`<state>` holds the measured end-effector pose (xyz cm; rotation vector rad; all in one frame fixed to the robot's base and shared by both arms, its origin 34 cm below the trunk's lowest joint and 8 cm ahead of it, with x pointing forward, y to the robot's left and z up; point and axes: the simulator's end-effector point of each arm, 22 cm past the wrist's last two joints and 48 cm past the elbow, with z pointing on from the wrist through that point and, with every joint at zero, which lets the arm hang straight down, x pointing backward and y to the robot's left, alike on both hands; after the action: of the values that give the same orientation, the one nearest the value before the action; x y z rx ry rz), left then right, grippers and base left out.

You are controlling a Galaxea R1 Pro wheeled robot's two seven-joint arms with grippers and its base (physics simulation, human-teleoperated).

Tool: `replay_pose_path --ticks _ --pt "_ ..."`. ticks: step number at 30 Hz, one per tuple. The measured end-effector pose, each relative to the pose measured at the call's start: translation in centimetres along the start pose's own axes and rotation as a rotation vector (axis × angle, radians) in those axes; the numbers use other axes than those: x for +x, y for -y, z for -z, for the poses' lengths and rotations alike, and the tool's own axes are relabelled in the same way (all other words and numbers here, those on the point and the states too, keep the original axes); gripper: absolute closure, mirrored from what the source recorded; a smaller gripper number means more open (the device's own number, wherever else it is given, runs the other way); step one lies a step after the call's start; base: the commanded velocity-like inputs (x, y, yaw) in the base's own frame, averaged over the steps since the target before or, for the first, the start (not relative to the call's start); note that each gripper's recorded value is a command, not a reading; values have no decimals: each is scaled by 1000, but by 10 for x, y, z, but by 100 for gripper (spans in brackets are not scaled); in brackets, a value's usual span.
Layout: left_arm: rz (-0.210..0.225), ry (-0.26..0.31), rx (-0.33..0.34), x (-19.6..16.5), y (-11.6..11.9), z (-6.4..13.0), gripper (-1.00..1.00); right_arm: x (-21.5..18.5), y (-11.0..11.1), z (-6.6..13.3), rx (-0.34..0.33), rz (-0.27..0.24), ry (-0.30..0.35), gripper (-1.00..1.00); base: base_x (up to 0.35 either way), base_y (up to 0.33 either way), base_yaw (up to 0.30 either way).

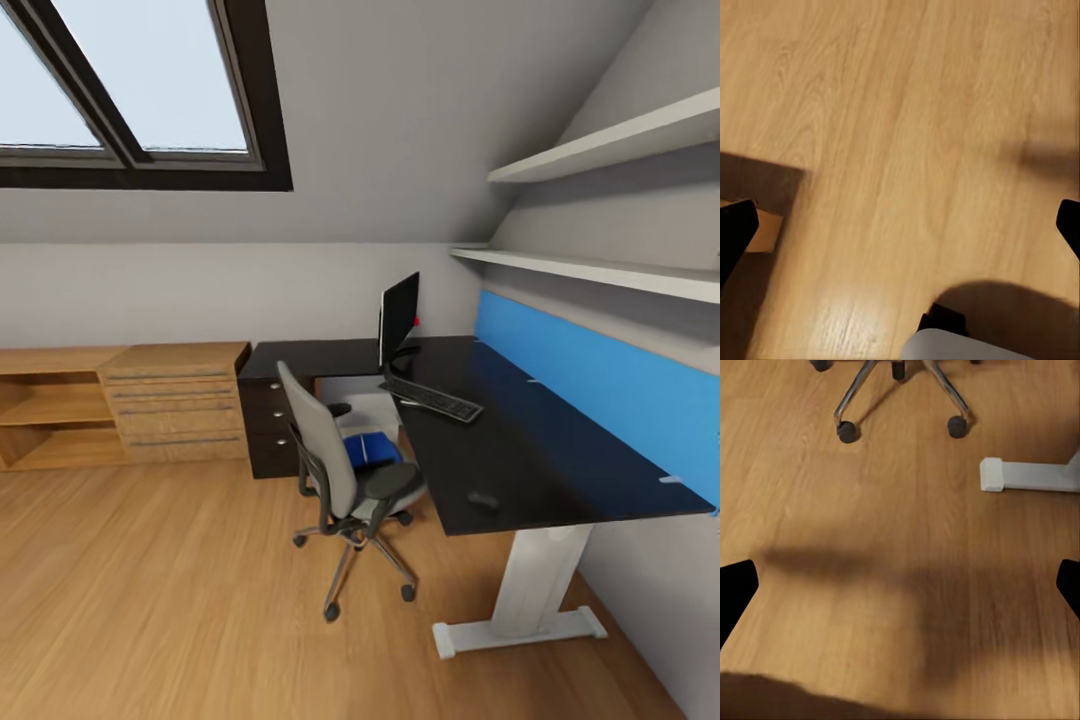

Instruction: In the bedroom, organize the workspace by keeping the computer under the desk, ensuring the monitor is on the desk, placing the keyboard on the desk next to the monitor, placing the mouse on the desk next to the keyboard, moving the folder from the swivel chair onto the desk next to the mouse, stacking the notebook on top of the folder with the pen on top of the notebook, and positioning the swivel chair next to the desk.

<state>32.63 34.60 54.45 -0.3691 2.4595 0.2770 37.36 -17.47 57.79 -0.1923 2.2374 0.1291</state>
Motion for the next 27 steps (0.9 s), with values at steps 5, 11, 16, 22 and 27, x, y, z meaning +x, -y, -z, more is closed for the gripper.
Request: replay_pose_path --ticks 5,11,16,22,27 --pt "0 1 0 0 0 0 -100 0 0 0 -1 0 0 -100 292 189 -180" --pt "0 1 0 0 0 0 -100 0 -1 0 -2 -1 0 -100 255 246 -43" --pt "0 1 0 0 0 0 -100 0 -2 0 -2 -1 0 -100 236 266 -9" --pt "0 1 0 0 0 0 -100 0 -1 0 -3 0 0 -100 231 271 -2" --pt "0 1 0 0 0 0 -100 0 -1 0 -4 3 0 -100 257 234 0"
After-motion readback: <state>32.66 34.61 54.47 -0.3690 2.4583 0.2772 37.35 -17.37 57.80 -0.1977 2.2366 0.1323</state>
